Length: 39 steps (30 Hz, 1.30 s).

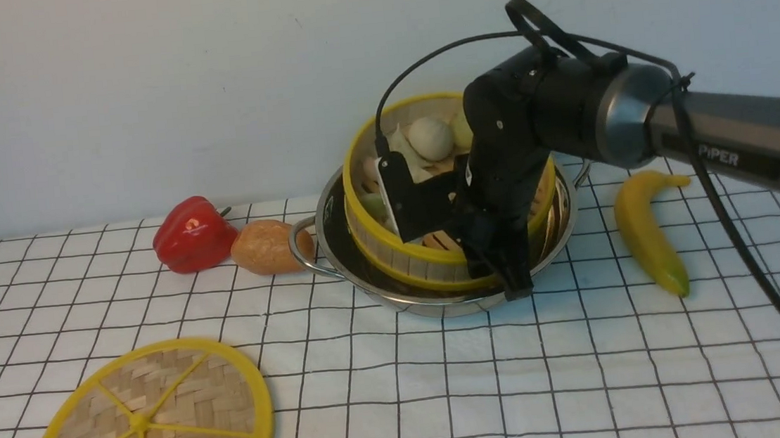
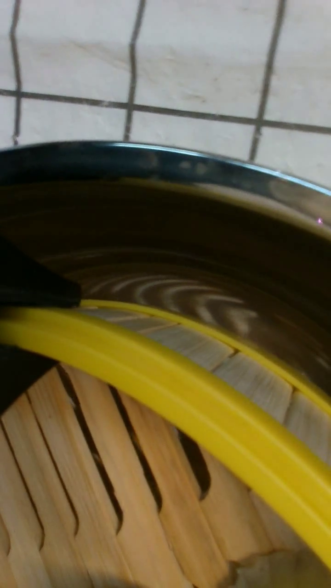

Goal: Place the steamer in the pot on the white tablecloth, and put the lid on the steamer.
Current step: 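Place the bamboo steamer basket of food into the steel pot with the right gripper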

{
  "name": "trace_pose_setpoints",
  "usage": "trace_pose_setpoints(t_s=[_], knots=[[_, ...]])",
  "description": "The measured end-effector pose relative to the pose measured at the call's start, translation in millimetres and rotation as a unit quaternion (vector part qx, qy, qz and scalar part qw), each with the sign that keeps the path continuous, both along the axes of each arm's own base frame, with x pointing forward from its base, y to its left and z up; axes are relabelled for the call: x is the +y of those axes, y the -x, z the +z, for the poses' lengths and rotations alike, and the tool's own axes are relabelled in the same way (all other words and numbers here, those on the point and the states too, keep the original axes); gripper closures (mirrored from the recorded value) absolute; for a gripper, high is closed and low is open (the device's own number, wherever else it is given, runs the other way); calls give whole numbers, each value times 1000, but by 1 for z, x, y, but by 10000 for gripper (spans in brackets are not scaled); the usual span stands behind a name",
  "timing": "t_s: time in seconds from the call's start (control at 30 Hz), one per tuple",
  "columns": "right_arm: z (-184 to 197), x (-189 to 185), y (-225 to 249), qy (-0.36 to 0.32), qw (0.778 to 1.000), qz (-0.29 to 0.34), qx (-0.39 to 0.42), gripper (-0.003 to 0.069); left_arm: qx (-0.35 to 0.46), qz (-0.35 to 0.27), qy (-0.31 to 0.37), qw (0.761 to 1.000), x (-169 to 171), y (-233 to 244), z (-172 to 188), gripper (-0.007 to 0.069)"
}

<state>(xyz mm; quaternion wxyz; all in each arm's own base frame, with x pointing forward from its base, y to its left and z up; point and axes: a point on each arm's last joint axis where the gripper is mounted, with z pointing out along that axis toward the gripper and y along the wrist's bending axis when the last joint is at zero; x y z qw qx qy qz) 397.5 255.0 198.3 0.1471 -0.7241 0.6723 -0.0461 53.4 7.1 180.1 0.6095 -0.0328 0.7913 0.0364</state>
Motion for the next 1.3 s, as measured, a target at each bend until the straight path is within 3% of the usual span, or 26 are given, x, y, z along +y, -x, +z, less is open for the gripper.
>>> trace_pose_setpoints(t_s=[0.3,0.6,1.0,1.3], knots=[[1,2,0,-15,1000,-5,-1,579,0,0,0,1000,0,0,0,47],[1,2,0,-10,1000,-7,1,418,0,0,0,1000,0,0,0,47],[1,0,0,-4,1000,-16,-2,333,0,0,0,1000,0,0,0,47],[3,-2,-2,-4,998,-63,-7,102,0,0,0,1000,0,0,0,47]])
